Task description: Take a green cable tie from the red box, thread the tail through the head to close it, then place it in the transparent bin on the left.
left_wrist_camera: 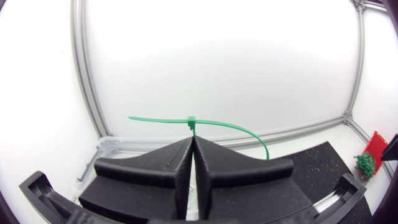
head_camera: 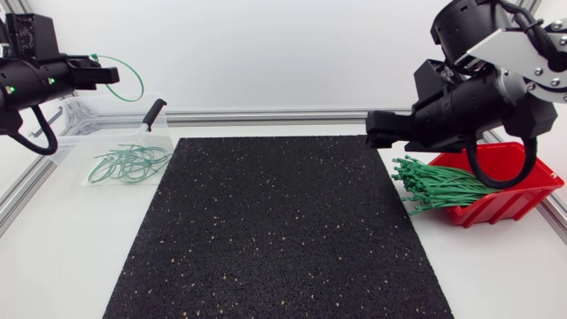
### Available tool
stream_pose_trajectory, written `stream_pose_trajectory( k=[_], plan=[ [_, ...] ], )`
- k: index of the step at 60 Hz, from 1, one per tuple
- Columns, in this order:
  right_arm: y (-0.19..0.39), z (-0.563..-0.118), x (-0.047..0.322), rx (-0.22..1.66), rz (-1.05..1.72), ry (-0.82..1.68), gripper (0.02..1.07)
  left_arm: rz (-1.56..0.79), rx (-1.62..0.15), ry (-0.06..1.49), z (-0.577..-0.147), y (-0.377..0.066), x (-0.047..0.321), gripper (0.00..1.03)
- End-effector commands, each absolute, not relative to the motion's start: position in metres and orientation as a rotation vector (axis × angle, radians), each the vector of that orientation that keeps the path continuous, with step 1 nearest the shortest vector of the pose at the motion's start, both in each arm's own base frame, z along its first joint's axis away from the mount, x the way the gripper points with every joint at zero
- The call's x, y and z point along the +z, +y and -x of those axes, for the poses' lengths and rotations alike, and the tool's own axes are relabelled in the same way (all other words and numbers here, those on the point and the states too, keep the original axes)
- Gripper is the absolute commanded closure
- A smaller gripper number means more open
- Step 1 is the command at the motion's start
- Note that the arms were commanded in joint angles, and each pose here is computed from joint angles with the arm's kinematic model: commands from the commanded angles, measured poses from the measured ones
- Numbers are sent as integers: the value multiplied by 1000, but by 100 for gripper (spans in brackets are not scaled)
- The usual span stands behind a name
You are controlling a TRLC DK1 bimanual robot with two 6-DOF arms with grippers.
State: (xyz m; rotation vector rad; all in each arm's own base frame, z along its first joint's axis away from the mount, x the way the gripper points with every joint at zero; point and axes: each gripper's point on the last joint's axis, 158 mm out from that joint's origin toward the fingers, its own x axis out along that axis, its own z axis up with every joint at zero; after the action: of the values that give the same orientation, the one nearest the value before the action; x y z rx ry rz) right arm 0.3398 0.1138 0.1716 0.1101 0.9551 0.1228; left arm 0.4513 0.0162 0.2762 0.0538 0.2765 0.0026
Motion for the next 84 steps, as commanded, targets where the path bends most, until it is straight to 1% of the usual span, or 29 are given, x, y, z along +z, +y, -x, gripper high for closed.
stream_pose_trajectory(
  k=[1, 5, 11, 21, 24, 29, 31, 34, 36, 37, 39, 40, 45, 54, 66, 76, 84],
  plan=[
    [107, -334, 176, 122, -77, 931, 7, -78, 82, 254, -474, 52, 292, 100],
    [104, -330, 179, 118, -73, 916, 7, -76, 117, 279, -489, 69, 292, 100],
    [102, -323, 183, 111, -60, 901, 7, -67, 143, 378, -507, 88, 279, 100],
    [98, -317, 182, 105, -57, 901, 7, -50, 169, 505, -526, 108, 243, 100],
    [95, -316, 180, 98, -53, 905, 7, -46, 176, 559, -530, 111, 224, 98],
    [93, -313, 175, 96, -47, 917, 7, -36, 171, 679, -530, 112, 195, 84],
    [92, -311, 174, 94, -46, 918, 7, -40, 163, 730, -529, 112, 182, 73],
    [91, -308, 173, 97, -44, 919, 7, -37, 157, 780, -527, 112, 170, 51],
    [91, -306, 173, 98, -41, 922, 7, -33, 164, 807, -527, 114, 163, 32],
    [91, -305, 173, 100, -40, 922, 7, -35, 170, 815, -526, 115, 161, 25],
    [91, -304, 173, 101, -38, 921, 7, -45, 193, 838, -524, 119, 158, 6],
    [91, -303, 173, 102, -39, 919, 7, -45, 196, 841, -523, 119, 159, 2],
    [90, -302, 176, 101, -33, 912, 7, -46, 195, 840, -518, 118, 164, 3],
    [78, -305, 182, 82, -19, 876, 7, -50, 183, 830, -495, 107, 175, 4],
    [47, -314, 192, 26, -1, 773, 7, -68, 183, 661, -471, 94, 203, 4],
    [17, -317, 193, -37, 7, 682, 7, -74, 147, 649, -439, 74, 196, 4],
    [-1, -312, 194, -76, 14, 623, 7, -80, 126, 560, -424, 61, 199, 4]
  ],
)
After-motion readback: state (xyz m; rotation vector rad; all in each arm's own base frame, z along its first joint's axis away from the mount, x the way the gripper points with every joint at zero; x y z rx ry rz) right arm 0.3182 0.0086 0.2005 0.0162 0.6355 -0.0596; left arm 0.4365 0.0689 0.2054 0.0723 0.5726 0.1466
